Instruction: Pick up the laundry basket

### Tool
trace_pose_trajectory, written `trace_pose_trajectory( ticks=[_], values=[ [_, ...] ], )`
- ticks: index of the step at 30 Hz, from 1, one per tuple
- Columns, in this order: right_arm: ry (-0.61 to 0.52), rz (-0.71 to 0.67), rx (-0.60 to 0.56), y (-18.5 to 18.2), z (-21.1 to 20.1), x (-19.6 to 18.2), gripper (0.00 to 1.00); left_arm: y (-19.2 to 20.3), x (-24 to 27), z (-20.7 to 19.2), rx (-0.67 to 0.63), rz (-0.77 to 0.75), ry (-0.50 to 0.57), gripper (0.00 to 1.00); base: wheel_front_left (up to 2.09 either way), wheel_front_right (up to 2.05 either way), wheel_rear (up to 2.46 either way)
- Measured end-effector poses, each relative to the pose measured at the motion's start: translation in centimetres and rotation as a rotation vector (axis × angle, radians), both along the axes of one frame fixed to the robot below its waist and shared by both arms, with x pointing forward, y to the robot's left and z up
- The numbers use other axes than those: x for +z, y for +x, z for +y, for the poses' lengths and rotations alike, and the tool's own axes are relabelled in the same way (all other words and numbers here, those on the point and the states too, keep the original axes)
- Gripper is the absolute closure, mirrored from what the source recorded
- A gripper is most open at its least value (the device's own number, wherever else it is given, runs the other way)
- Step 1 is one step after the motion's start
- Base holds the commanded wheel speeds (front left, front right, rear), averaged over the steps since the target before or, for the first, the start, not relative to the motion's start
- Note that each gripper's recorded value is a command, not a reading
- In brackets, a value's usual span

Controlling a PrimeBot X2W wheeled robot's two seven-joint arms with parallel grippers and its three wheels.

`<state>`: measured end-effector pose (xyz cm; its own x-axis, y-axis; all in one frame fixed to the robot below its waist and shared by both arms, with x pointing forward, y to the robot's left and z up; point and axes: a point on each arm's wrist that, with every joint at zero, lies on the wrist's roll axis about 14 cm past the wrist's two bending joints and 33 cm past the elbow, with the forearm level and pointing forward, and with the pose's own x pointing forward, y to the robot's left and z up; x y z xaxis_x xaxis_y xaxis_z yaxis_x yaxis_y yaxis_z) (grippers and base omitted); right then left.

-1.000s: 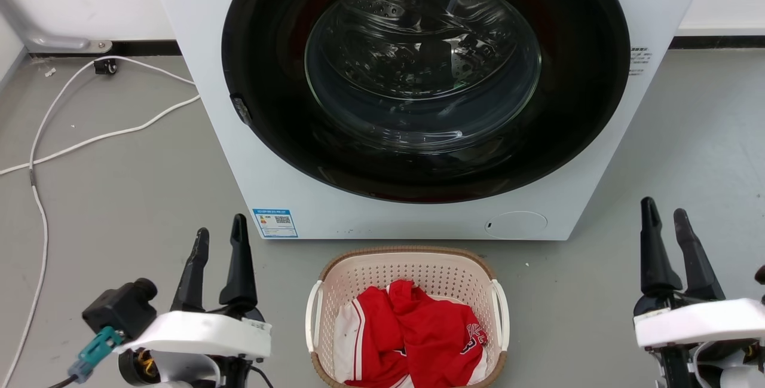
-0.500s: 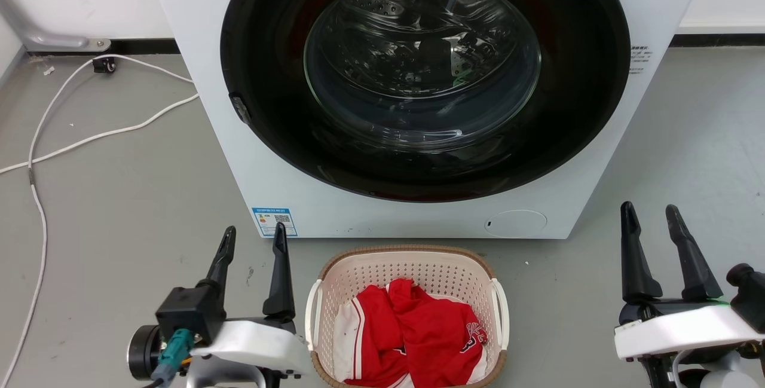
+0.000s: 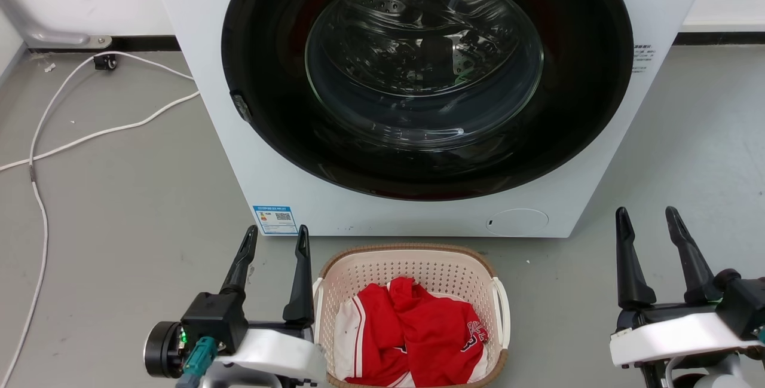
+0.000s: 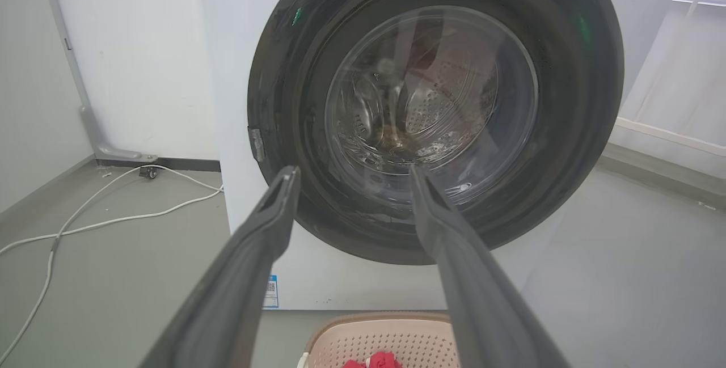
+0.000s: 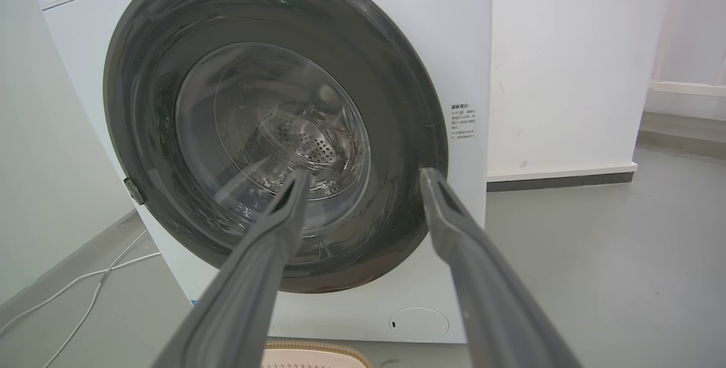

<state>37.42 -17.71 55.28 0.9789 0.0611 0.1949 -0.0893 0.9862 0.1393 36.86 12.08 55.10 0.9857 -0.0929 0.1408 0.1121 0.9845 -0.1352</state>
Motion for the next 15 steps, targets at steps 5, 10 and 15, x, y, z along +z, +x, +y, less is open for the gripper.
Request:
trace_pose_trajectory(
  ticks=[5, 10, 15],
  values=[
    [-0.04, 0.006, -0.002, -0.21, 0.04, -0.41, 0.0, -0.23, -0.69, 0.04, -0.025, 0.009, -0.016, 0.0, 0.0, 0.0, 0.0],
    [-0.043, 0.005, -0.01, -0.26, -0.24, -0.57, 0.0, -0.15, -0.59, 0.59, -0.016, -0.008, -0.035, 0.0, 0.0, 0.0, 0.0],
    [-0.07, -0.002, -0.012, -0.26, -0.22, -0.51, 0.0, -0.29, -0.47, 0.77, -0.023, -0.028, -0.04, 0.0, 0.0, 0.0, 0.0]
  ],
)
